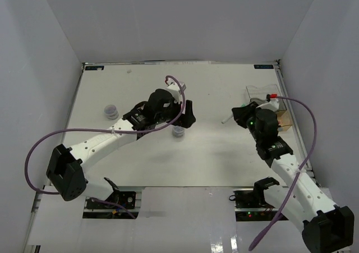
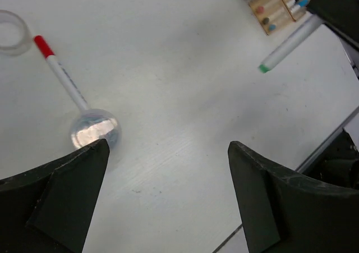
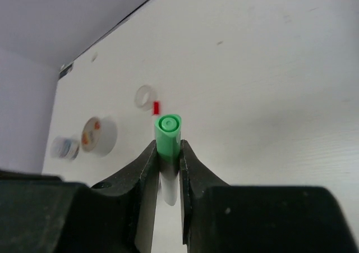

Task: Sort the stationery into containers
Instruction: Place the pen in the storage box.

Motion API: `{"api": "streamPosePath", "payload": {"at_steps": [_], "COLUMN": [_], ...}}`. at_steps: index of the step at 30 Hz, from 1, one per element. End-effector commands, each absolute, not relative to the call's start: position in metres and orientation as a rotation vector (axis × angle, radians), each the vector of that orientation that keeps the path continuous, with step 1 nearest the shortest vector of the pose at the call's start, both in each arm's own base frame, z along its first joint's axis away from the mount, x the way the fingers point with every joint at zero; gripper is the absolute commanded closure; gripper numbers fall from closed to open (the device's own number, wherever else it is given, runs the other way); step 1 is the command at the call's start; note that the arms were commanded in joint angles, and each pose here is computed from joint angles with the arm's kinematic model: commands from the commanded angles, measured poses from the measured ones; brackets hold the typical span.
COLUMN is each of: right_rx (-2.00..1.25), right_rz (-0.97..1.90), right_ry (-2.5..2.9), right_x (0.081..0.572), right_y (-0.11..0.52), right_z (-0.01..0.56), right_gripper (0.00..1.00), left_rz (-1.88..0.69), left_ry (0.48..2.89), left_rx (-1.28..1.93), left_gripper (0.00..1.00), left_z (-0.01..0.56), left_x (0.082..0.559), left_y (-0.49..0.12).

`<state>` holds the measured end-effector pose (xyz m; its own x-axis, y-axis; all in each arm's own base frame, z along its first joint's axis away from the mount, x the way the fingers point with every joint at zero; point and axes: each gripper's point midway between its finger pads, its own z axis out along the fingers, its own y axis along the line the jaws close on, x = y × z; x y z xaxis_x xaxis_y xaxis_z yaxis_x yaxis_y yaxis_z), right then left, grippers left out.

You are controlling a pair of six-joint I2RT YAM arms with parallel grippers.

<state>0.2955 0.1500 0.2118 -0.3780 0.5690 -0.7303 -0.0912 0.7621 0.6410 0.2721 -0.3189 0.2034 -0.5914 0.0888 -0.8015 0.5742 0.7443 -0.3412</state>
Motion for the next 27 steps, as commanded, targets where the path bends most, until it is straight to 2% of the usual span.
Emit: {"api": "streamPosePath", "payload": {"at_steps": [1, 6, 9, 14, 27], "right_rx": [0.612, 0.753, 0.908, 1.028, 1.097], "right_rz": [0.489, 0.325, 0.251, 0.178, 0.246], "right_ry": [1.808, 1.767, 1.73, 1.694, 1.681], "right_x": [0.306, 0.312, 0.312, 0.313, 0.343], "right_y": [0.07, 0.004, -0.045, -0.083, -0.1], "right_z": [0.196, 0.191, 0.183, 0.177, 0.171], "right_gripper": [0.92, 0.92, 0.92, 0.92, 0.92], "left_rz": [-0.602, -0.537, -0.532, -0.522, -0.442], "left_ry": [2.167, 2.263, 2.27, 2.228, 2.221], "left_rx": [0.349, 0.174, 0.109, 0.041, -0.001], "left_gripper": [0.02, 0.02, 0.02, 0.02, 0.02], "left_z": [0.215, 0.199, 0.191, 0.179, 0.176], "left_x": [0.3, 0.336, 0.342, 0.343, 0.345], "left_y": [-0.283, -0.217, -0.187, -0.161, -0.145]}}
